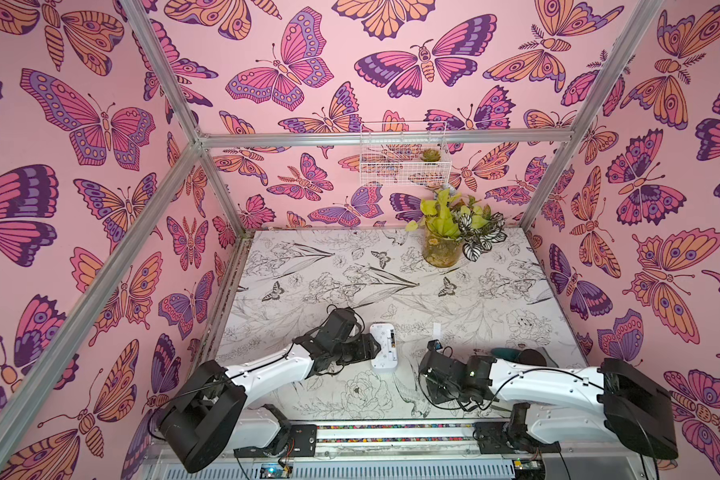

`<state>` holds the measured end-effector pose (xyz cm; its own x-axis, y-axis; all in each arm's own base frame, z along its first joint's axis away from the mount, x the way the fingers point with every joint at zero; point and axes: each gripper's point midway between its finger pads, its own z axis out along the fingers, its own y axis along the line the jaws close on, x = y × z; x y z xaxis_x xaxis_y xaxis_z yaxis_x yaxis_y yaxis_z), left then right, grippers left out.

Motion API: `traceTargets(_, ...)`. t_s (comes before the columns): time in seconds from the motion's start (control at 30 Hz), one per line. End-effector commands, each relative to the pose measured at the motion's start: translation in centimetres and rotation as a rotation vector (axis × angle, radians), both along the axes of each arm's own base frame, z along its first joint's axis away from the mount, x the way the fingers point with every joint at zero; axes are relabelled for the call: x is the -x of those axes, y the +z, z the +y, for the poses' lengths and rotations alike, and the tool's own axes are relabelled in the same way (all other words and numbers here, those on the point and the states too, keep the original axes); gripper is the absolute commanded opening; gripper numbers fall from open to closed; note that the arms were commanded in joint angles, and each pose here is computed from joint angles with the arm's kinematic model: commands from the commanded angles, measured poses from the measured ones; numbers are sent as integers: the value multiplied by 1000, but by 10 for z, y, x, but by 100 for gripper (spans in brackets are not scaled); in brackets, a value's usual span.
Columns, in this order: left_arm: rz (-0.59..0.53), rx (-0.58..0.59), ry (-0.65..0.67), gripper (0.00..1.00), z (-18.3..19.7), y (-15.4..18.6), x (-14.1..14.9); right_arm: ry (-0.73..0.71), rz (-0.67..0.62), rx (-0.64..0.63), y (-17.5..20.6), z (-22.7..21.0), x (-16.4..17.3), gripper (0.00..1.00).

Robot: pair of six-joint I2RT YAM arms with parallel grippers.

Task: Insert the battery into the alarm
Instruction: Pick up the battery at the center of the board, then install the battery in the alarm.

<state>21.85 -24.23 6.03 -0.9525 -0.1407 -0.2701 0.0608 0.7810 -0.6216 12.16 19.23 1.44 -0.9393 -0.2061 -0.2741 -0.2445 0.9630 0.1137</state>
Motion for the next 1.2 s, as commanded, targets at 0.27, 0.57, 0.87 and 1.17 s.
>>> traceTargets(0.27,6,-17,-19,70,3,-7,9,-127,-259,-336,81,73,-58,12)
traceTargets(0.57,19,-22,-16,69,3,-15,11,-157,-398,-316,114,111,-101,12)
traceTargets(0.87,15,-15,-15,68,3,-15,10,-188,-413,-275,97,125,-120,13)
traceTargets(1.17,24,-17,-12,68,4,-18,12,-195,-414,-221,79,130,-133,14)
